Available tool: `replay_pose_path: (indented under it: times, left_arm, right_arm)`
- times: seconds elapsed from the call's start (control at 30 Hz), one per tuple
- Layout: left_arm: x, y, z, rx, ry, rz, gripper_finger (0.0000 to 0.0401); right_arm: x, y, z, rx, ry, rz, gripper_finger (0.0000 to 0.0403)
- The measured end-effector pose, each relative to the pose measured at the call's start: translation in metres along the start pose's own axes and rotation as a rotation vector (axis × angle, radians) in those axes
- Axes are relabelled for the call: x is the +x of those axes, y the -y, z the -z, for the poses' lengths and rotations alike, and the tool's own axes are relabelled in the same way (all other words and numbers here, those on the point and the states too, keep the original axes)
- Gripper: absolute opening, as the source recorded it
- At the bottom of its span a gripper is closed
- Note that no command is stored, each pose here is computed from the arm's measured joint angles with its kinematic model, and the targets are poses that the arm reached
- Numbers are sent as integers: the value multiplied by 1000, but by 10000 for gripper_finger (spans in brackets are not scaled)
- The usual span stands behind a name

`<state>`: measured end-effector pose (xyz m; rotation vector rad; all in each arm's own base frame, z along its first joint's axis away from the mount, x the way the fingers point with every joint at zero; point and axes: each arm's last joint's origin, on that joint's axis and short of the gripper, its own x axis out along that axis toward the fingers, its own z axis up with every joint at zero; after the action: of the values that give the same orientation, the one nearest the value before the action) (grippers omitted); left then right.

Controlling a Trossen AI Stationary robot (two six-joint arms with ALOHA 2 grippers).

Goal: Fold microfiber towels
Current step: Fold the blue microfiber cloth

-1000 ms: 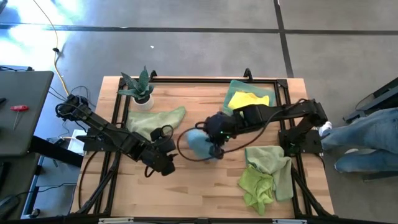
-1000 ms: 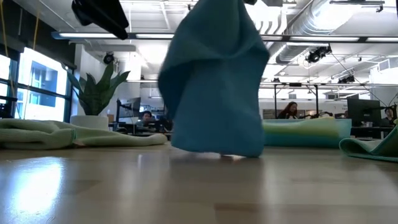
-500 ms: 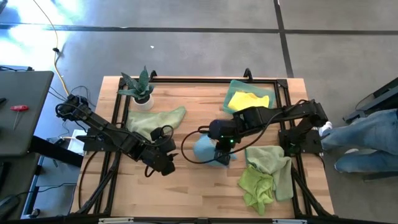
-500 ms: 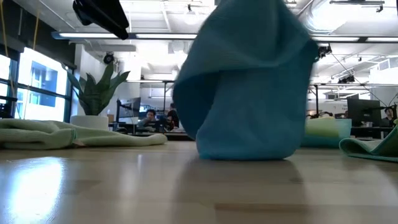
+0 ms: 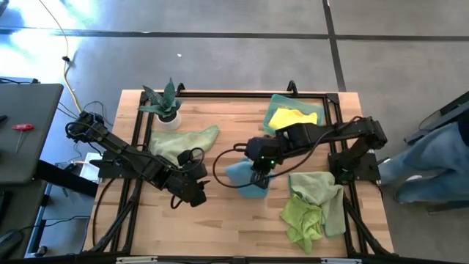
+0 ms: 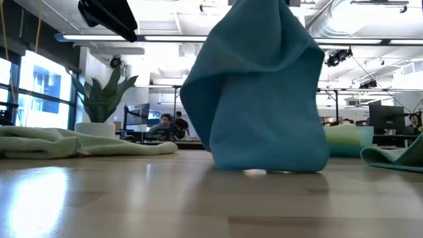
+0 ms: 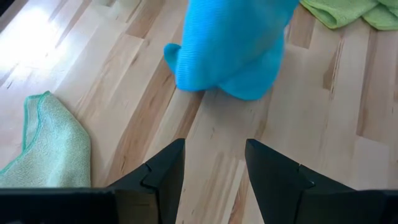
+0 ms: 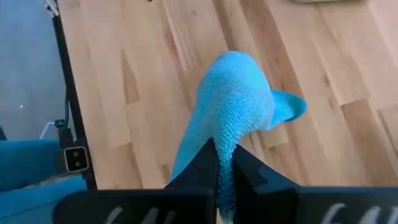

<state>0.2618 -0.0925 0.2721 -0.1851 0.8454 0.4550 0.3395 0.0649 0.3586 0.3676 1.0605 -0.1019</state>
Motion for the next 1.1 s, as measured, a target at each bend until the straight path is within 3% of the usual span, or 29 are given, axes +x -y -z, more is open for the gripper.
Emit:
replay_pose_path:
  times: [0.23,0.57,0.7,0.87,1.0,1.1]
  left_arm:
    - [0,0,0,1,0,0,160]
    - [0,0,0,20,7,-9,160]
    - [0,-1,0,19,16,-19,160]
    - [0,-1,-1,19,21,-24,160]
    - [0,-1,-2,15,27,-30,160]
    - [2,-3,-3,9,26,-35,160]
  right_arm:
    - [3,3,-1,11,-3,14,19]
    - [3,4,-2,42,7,35,163]
    - [-3,12,-1,52,-8,57,202]
    - [-21,19,1,80,17,67,212]
    - [-26,9,11,4,2,66,213]
    - [-27,0,24,-46,-22,148,213]
